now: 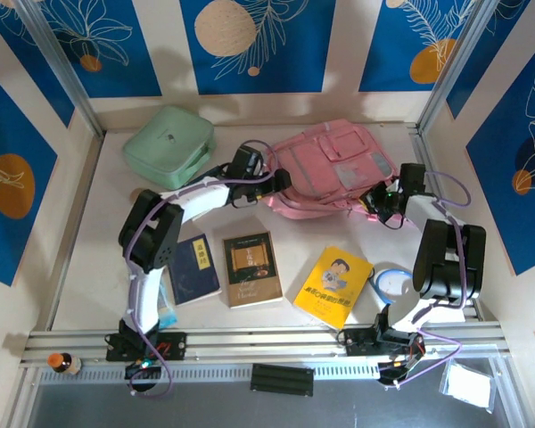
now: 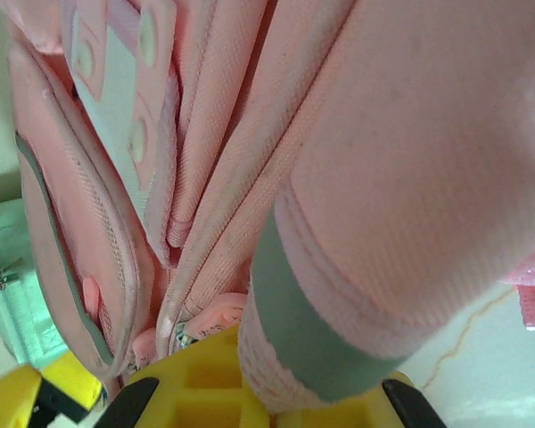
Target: Pack books, pencil case, and school supplies into a backpack
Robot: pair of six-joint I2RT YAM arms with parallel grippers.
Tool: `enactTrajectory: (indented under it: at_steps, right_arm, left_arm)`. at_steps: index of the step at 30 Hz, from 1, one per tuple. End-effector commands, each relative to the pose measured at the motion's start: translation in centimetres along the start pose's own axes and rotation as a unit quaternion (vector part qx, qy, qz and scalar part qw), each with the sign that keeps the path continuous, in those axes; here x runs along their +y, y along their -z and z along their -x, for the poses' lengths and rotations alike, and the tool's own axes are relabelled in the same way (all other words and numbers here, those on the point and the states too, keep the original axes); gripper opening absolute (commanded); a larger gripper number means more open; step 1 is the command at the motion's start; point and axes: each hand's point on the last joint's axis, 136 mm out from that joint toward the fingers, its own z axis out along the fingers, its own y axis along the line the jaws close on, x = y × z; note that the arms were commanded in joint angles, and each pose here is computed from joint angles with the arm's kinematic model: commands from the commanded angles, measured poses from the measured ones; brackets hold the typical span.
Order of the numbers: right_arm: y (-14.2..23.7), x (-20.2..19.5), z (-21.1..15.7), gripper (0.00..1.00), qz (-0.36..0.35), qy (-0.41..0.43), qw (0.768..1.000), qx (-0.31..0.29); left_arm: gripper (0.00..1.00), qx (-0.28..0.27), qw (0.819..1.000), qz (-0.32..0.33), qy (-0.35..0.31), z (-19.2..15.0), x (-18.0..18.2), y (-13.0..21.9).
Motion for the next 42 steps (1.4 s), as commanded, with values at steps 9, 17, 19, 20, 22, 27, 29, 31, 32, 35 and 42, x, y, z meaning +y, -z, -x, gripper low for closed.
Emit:
enactTrajectory:
  at_steps: [9, 17, 19, 20, 22, 27, 29, 31, 32, 35, 42]
  right_arm:
    - [1.1, 5.8, -2.8, 0.06, 0.078, -0.072, 0.994, 0.005]
    - [1.3, 8.2, -4.1, 0.06, 0.101, -0.068, 0.992, 0.022]
    - [1.5, 8.5, -4.4, 0.07, 0.101, -0.065, 0.992, 0.027]
    - [1.6, 8.7, -4.6, 0.06, 0.102, -0.064, 0.992, 0.029]
    - [1.9, 8.9, -4.8, 0.07, 0.1, -0.066, 0.992, 0.031]
    - [2.7, 10.0, -5.5, 0.06, 0.105, -0.058, 0.992, 0.038]
    - [3.0, 10.4, -5.7, 0.06, 0.112, -0.051, 0.992, 0.037]
    - [3.1, 10.7, -5.8, 0.07, 0.117, -0.048, 0.991, 0.039]
    - [3.3, 10.9, -5.7, 0.07, 0.12, -0.047, 0.991, 0.04]
    - [3.5, 11.5, -5.6, 0.07, 0.126, -0.043, 0.99, 0.045]
    - [3.9, 12.4, -5.5, 0.07, 0.13, -0.04, 0.989, 0.051]
  left_arm:
    - [0.87, -0.009, 0.991, 0.046, -0.124, -4.4, -2.4, 7.4]
    - [0.83, 0.016, 0.966, 0.039, -0.255, -12.0, -10.4, 4.6]
    - [0.8, 0.015, 0.96, 0.048, -0.276, -12.8, -11.3, 3.3]
    - [0.78, 0.011, 0.958, 0.047, -0.282, -13.0, -11.9, 2.7]
    - [0.73, 0.005, 0.957, 0.048, -0.286, -13.2, -12.6, 1.4]
    - [0.56, -0.024, 0.963, 0.054, -0.265, -12.1, -13.6, -0.8]
    - [0.47, -0.033, 0.966, 0.062, -0.249, -11.5, -13.9, -1.4]
    - [0.41, -0.033, 0.971, 0.065, -0.229, -11.2, -14.2, -1.7]
    - [0.39, -0.035, 0.972, 0.063, -0.222, -11.0, -14.4, -1.8]
    - [0.39, -0.043, 0.976, 0.075, -0.201, -10.5, -14.3, -1.9]
    - [0.4, -0.07, 0.974, 0.115, -0.18, -7.9, -13.3, -1.2]
